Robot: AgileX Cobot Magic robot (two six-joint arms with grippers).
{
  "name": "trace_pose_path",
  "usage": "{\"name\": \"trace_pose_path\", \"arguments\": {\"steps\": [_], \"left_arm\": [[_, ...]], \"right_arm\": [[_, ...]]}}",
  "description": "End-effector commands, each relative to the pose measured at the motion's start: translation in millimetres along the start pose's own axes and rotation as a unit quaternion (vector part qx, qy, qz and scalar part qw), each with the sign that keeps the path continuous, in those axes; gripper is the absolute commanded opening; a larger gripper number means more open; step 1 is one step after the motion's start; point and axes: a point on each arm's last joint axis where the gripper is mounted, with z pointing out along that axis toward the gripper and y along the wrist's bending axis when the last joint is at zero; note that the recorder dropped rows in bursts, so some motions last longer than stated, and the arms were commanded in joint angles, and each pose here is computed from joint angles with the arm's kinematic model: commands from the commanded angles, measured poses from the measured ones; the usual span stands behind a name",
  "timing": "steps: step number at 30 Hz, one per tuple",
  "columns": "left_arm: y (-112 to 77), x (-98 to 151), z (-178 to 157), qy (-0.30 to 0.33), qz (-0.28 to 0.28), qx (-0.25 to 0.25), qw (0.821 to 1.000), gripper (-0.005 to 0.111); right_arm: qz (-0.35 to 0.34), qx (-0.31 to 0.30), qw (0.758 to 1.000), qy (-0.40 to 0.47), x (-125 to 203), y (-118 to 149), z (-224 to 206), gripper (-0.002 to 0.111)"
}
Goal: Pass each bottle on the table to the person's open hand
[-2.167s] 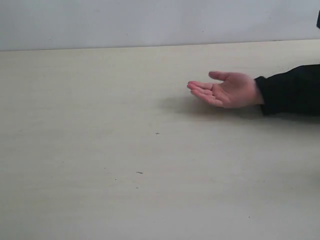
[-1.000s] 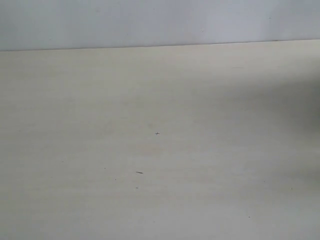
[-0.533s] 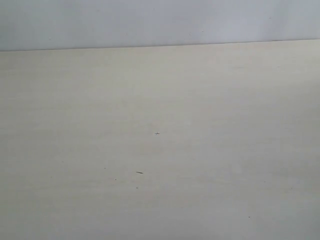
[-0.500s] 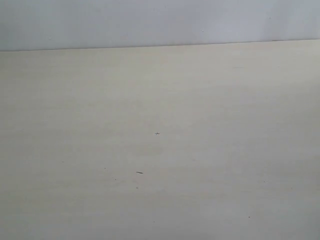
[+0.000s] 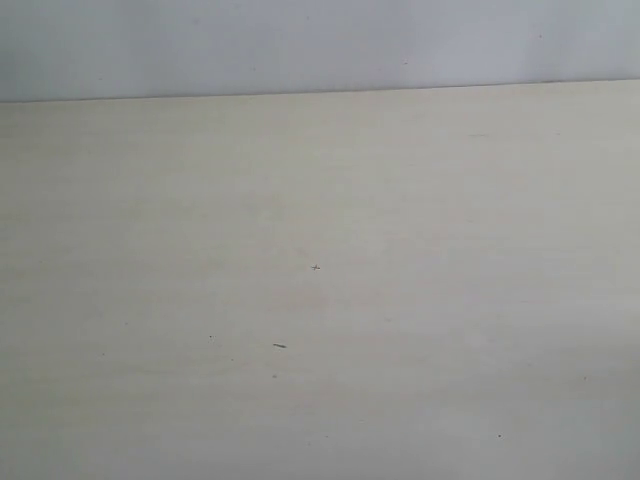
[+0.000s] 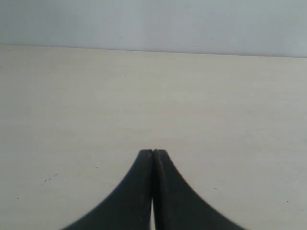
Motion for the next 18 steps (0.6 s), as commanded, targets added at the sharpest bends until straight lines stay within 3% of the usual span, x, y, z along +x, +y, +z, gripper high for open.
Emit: {"name": "trace_pose_path", "arguments": {"steps": [1, 18], "left_arm": [[0.2, -0.9, -0.5, -0.006, 0.001, -0.002, 1.0, 0.001], [0.0, -0.9, -0.5, -0.006, 0.002, 0.0, 1.0, 0.001]], "right_arm": [[-0.002, 0.004, 1.0, -0.001, 0.9, -0.4, 0.1, 0.0], [-0.002, 0.005, 1.0, 0.005, 2.1, -0.6, 0.0, 0.0]]}}
